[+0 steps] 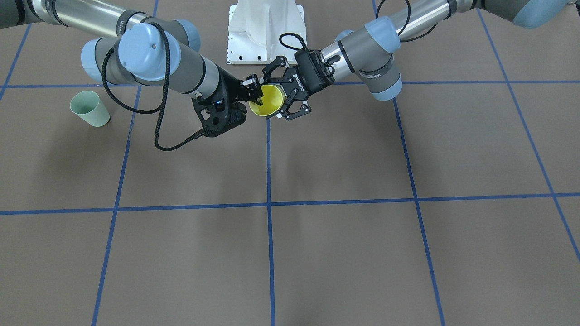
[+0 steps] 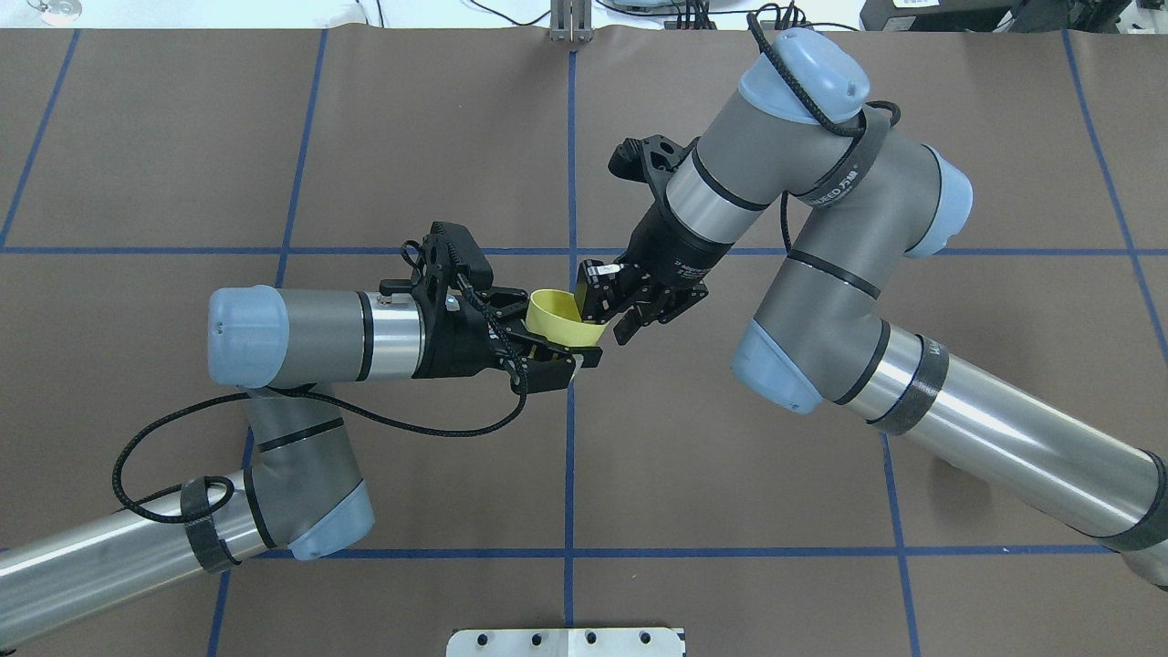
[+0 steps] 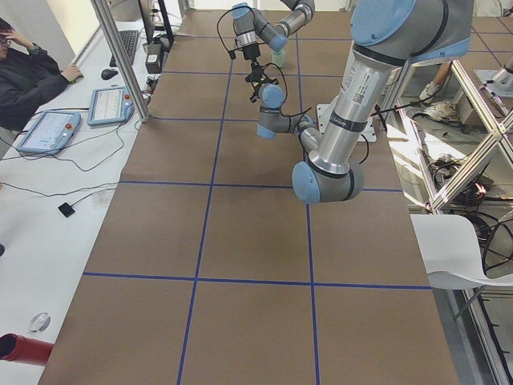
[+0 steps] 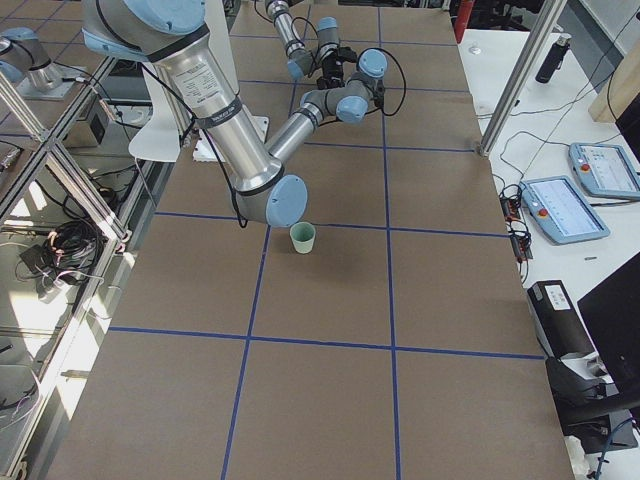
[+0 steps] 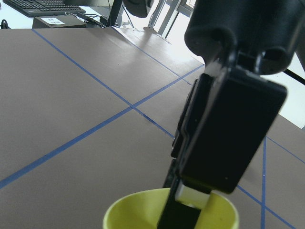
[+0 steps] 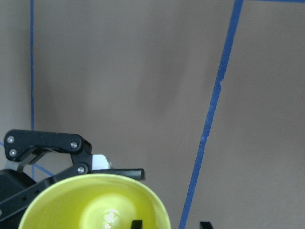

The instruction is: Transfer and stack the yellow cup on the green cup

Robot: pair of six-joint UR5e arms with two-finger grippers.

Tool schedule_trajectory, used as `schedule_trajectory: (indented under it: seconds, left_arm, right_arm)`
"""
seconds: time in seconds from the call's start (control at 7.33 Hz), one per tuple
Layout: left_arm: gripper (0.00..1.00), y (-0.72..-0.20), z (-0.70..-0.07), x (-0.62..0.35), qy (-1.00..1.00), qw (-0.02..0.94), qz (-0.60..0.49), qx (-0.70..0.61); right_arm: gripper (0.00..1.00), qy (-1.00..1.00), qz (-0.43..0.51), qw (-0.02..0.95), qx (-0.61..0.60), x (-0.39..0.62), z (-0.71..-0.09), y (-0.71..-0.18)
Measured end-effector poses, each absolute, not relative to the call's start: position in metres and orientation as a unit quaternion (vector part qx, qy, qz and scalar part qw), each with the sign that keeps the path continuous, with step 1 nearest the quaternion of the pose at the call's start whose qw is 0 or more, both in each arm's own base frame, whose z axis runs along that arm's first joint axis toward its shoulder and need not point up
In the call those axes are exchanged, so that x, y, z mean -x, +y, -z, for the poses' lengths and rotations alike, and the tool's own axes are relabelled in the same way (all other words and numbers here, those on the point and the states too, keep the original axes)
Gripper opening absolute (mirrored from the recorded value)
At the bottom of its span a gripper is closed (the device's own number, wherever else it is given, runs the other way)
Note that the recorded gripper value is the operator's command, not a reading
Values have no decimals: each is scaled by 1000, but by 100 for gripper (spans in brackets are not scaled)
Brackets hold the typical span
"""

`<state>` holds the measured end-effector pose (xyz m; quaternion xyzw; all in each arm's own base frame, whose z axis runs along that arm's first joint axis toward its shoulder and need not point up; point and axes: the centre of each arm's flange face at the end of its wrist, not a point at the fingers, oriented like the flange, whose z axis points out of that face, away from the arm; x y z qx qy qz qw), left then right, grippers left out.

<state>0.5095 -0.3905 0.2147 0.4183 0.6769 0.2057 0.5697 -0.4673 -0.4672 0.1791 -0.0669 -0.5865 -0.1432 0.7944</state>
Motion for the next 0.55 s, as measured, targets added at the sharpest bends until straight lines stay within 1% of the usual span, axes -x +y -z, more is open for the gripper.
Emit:
schedule_trajectory:
  seconds: [0.14, 0.27, 0.55]
  left_arm:
    - [0, -390, -214, -509, 677, 569, -205, -419]
    - [0, -390, -214, -509, 677, 569, -205, -419]
    - [0, -390, -214, -509, 678, 569, -205, -418]
  right_arm:
    - [21, -587, 143, 794, 67, 467, -179, -467]
    - [17, -587, 144, 794, 67, 467, -179, -467]
    - [14, -587, 144, 794, 67, 467, -179, -467]
